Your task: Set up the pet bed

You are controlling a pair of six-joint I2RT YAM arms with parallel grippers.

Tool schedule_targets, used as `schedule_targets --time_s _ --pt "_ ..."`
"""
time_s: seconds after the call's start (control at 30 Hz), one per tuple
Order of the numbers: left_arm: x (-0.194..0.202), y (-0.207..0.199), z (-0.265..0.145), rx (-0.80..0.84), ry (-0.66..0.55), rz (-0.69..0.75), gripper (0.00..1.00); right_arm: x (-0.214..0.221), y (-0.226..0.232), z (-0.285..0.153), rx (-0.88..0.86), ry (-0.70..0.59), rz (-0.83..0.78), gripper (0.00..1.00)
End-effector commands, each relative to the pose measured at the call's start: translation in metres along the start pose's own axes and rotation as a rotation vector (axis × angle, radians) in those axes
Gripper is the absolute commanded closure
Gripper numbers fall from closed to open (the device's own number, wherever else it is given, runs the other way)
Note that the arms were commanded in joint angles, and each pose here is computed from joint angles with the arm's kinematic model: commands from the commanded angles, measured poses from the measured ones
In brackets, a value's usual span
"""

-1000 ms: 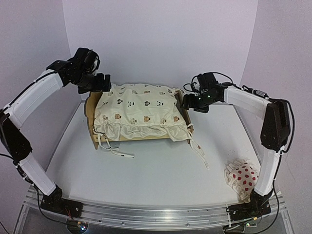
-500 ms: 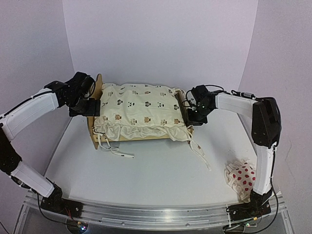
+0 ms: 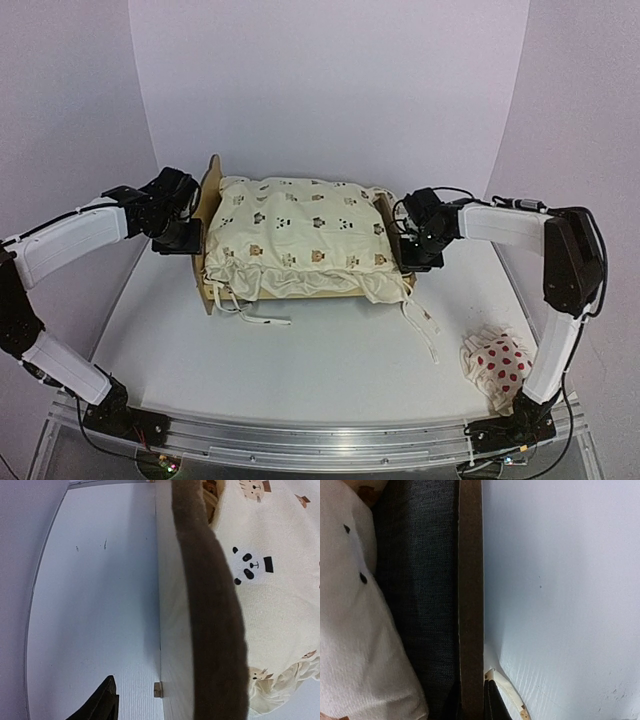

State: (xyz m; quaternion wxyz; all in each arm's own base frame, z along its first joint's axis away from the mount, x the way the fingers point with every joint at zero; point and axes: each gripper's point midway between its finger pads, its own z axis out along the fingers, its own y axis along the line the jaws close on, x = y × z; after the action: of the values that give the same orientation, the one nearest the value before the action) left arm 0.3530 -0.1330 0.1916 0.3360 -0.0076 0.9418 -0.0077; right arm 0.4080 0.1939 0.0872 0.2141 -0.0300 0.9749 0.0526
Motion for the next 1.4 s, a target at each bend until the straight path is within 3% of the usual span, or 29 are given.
schedule_targets --time_s 0.0,0.3,0.67,0.77,0.83,0.9,0.97,1.03,1.1,1.2,1.37 --pt "-0.011 -0.016 -0.015 0.122 -0.058 -0.013 0.59 0.035 -0.009 -0.026 -0.016 0.054 0.054 1.0" --pt "0.001 -0.041 -0.006 0.245 -0.027 -0.023 0.69 0.106 -0.046 -0.054 0.044 0.062 0.192 1.0" --pt "0.014 -0.077 -0.003 0.332 -0.013 0.017 0.7 0.154 -0.079 -0.082 0.092 0.027 0.268 1.0" --pt "0.015 -0.075 -0.009 0.34 -0.025 0.016 0.66 0.155 -0.084 -0.088 0.105 0.013 0.271 1.0" --pt "0.013 -0.072 -0.015 0.335 -0.045 0.01 0.6 0.151 -0.086 -0.093 0.115 -0.001 0.261 0.87" --pt "0.012 -0.068 -0.021 0.335 -0.065 -0.003 0.48 0.145 -0.088 -0.099 0.131 -0.017 0.25 0.6" --pt "0.012 -0.064 -0.028 0.341 -0.084 -0.015 0.26 0.137 -0.089 -0.107 0.141 -0.037 0.235 0.38" --pt "0.011 -0.058 -0.037 0.342 -0.107 -0.036 0.08 0.126 -0.089 -0.118 0.148 -0.07 0.222 0.21" --pt "0.014 -0.051 -0.045 0.339 -0.121 -0.057 0.01 0.111 -0.09 -0.132 0.152 -0.117 0.218 0.11" --pt "0.016 -0.041 -0.065 0.345 -0.145 -0.079 0.0 0.089 -0.084 -0.153 0.131 -0.181 0.22 0.05" --pt "0.027 -0.019 -0.086 0.312 -0.147 -0.098 0.0 0.044 -0.044 -0.17 -0.014 -0.2 0.215 0.06"
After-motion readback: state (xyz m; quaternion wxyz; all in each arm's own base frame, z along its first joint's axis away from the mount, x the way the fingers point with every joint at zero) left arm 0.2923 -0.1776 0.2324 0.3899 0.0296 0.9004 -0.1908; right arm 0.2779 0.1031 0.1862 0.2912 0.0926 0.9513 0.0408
